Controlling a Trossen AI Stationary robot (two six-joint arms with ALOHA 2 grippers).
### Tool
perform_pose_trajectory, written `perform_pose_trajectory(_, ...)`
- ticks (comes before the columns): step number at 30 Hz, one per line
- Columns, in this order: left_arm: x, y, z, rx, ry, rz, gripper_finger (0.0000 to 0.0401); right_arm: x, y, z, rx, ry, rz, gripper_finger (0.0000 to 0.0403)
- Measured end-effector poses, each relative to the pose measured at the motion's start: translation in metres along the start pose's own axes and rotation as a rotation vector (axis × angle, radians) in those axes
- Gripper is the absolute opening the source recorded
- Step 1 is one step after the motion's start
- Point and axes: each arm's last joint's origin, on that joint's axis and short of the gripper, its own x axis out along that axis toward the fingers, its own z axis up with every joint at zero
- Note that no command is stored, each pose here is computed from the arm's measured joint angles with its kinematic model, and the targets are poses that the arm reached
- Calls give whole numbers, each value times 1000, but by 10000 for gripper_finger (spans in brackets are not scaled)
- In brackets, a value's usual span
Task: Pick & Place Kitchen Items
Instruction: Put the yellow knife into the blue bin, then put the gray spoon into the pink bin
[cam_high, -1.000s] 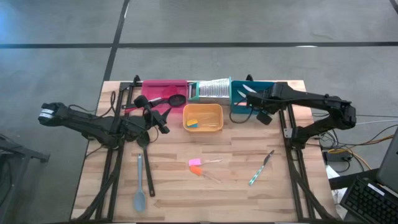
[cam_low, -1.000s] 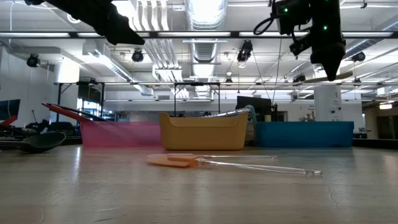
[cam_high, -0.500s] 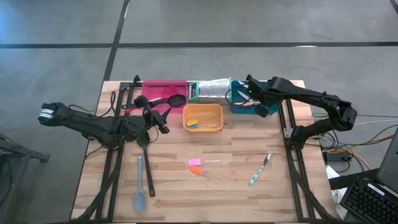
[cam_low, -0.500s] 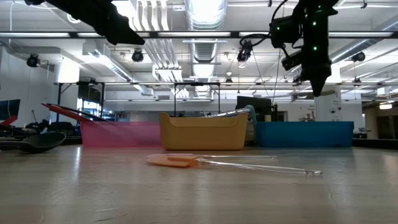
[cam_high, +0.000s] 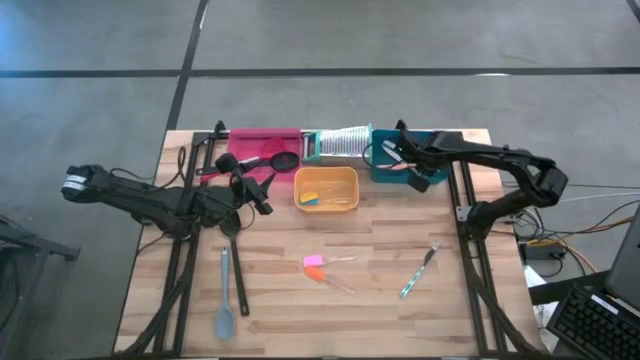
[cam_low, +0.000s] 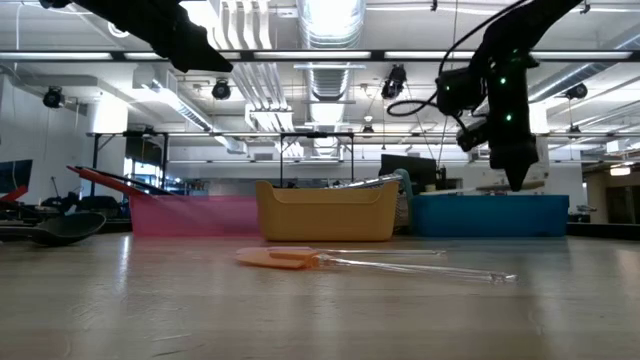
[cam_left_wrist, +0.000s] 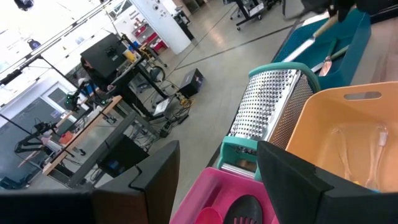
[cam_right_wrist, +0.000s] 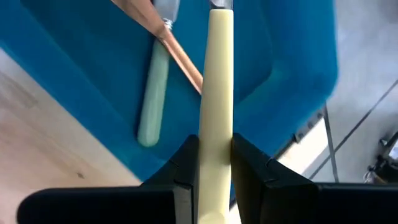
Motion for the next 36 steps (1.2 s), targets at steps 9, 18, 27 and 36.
perform_pose_trajectory(9, 0, 0, 0, 0, 0, 0, 218, 34, 14, 18, -81, 86, 9, 50)
perform_pose_trajectory(18, 0, 0, 0, 0, 0, 0, 218, 55, 20, 38, -129, 157, 71, 50)
perform_pose_trajectory(27, 0, 0, 0, 0, 0, 0, 218, 54, 15, 45, -59, 158, 69, 103)
perform_pose_trajectory(36, 0, 0, 0, 0, 0, 0, 218, 42, 12, 38, -44, 165, 66, 202)
